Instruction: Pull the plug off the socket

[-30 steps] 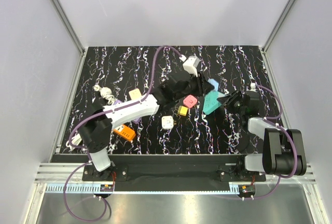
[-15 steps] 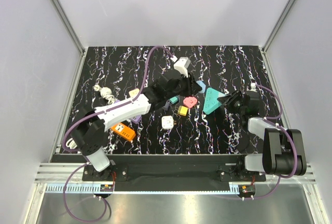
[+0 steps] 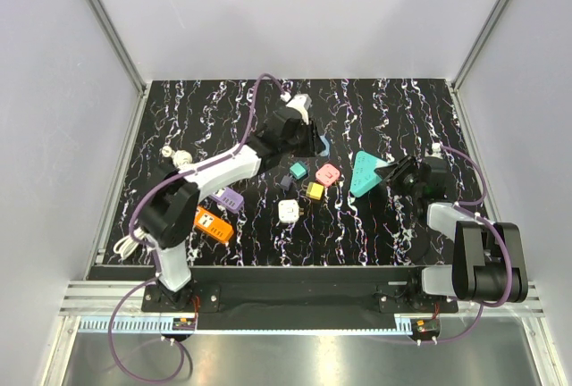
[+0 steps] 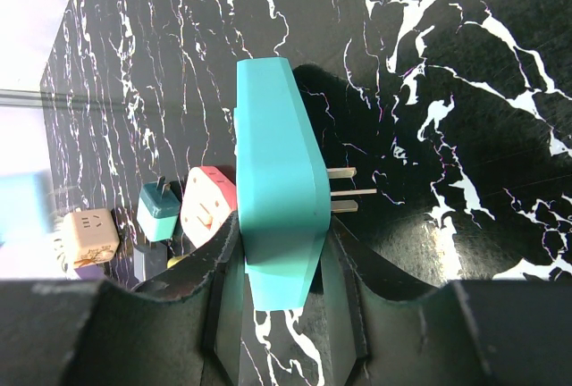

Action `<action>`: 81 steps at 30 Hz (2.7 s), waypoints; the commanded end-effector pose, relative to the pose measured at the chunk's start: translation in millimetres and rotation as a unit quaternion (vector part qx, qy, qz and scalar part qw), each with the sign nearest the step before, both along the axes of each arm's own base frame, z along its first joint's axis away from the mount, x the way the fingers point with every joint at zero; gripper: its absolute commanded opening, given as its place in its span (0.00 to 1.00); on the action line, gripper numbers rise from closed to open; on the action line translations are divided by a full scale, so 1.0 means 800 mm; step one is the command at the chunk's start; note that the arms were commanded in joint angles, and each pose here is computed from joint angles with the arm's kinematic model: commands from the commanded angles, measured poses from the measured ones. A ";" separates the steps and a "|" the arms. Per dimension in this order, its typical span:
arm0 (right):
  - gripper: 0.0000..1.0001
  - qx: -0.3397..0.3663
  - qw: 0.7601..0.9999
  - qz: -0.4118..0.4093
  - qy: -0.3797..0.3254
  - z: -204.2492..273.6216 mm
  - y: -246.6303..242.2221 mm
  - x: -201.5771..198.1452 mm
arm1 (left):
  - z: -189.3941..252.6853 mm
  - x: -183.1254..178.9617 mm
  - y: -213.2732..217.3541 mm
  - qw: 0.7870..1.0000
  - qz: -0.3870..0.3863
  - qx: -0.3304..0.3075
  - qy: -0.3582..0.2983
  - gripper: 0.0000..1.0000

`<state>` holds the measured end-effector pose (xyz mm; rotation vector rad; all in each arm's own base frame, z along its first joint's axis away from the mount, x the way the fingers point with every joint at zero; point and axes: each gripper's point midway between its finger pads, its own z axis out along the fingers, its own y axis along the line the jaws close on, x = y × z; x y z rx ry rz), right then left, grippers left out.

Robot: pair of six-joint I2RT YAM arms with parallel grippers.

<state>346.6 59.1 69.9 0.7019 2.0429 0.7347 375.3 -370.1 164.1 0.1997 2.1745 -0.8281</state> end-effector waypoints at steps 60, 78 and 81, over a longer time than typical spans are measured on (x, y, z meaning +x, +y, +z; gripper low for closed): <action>0.00 -0.039 0.998 -0.010 0.039 -0.030 -0.014 -0.010 | 0.090 -0.073 0.170 0.989 0.114 -0.023 -0.091 0.84; 0.61 -0.031 0.998 0.037 0.040 -0.026 0.001 -0.001 | 0.037 -0.198 0.238 0.988 0.113 -0.086 -0.054 0.90; 0.82 -0.049 0.996 0.033 0.060 -0.025 -0.006 -0.002 | 0.040 -0.203 0.235 0.987 0.106 -0.101 -0.058 0.90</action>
